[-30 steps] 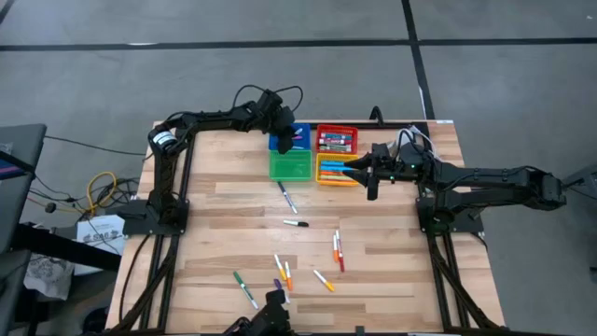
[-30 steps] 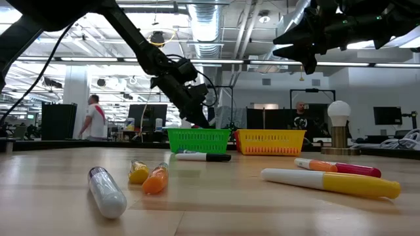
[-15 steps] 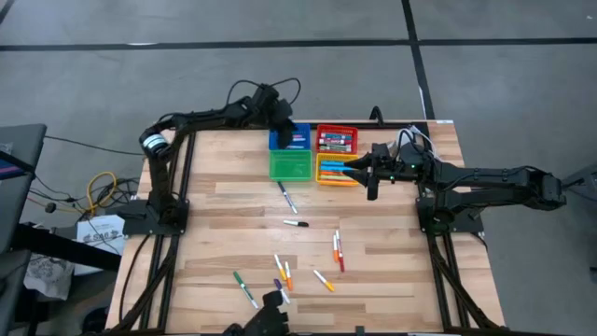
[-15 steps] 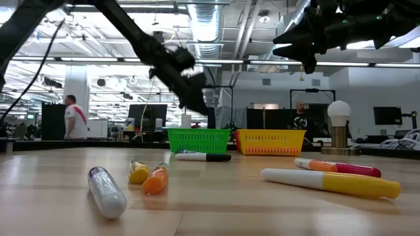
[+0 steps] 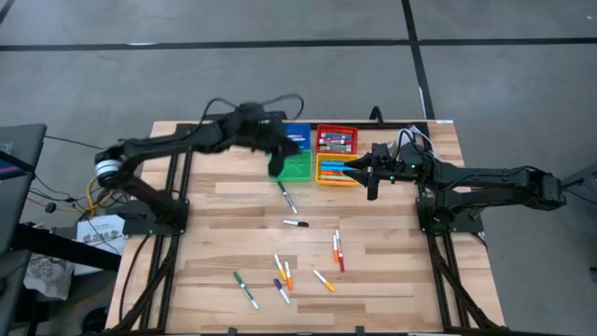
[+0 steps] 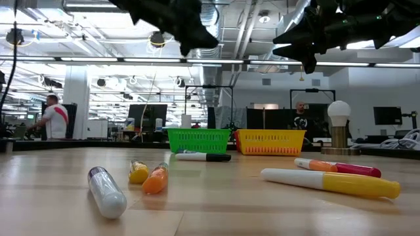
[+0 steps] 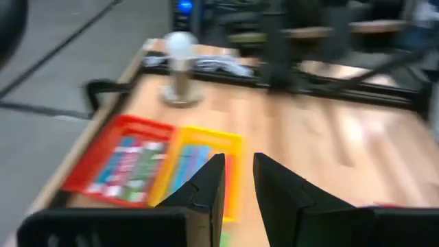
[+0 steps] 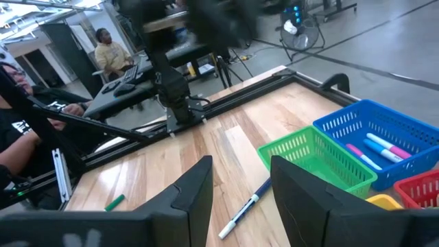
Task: Pick & Place Markers
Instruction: Put the black highlighter pen into the blue bin
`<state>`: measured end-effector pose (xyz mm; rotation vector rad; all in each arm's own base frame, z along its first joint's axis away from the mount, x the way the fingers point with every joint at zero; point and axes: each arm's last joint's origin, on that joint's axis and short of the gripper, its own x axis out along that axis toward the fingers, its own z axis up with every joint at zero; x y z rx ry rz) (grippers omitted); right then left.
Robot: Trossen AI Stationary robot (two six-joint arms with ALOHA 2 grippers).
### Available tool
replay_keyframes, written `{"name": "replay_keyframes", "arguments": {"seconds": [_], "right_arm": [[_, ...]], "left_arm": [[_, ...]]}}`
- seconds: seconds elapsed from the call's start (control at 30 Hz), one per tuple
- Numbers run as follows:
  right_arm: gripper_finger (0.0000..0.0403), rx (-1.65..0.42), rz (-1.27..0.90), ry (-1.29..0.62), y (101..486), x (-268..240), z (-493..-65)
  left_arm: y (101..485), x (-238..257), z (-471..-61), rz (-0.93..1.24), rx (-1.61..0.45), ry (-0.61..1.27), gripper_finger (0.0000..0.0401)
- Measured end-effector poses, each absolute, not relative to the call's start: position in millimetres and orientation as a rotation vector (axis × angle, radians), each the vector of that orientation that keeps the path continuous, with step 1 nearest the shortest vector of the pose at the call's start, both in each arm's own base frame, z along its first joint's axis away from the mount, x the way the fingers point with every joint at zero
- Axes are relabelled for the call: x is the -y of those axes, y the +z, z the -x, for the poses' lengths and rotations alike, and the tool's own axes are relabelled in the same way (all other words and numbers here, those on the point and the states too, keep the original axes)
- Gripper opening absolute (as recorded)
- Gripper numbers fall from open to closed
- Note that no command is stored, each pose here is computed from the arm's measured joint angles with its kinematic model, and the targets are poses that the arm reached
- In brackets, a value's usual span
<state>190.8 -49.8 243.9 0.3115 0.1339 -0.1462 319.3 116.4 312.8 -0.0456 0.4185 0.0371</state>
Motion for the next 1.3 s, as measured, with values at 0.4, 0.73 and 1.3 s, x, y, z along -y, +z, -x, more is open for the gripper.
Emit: {"name": "replay_keyframes", "arguments": {"seconds": [0.4, 0.73, 1.3], "right_arm": [[0.0134, -0.136, -0.294, -0.144, 244, 50, -191], [0.0137, -0.136, -0.304, -0.138, 244, 49, -191], [0.0136, -0.136, -0.313, -0.137, 244, 49, -191]], "left_arm": [[260, 2, -298, 0.047, -0.592, -0.093, 0.0076], [215, 39, -312, 0.096, -0.752, -0.107, 0.0099], [190, 30, -344, 0.042, -0.765, -0.153, 0.0178]]}}
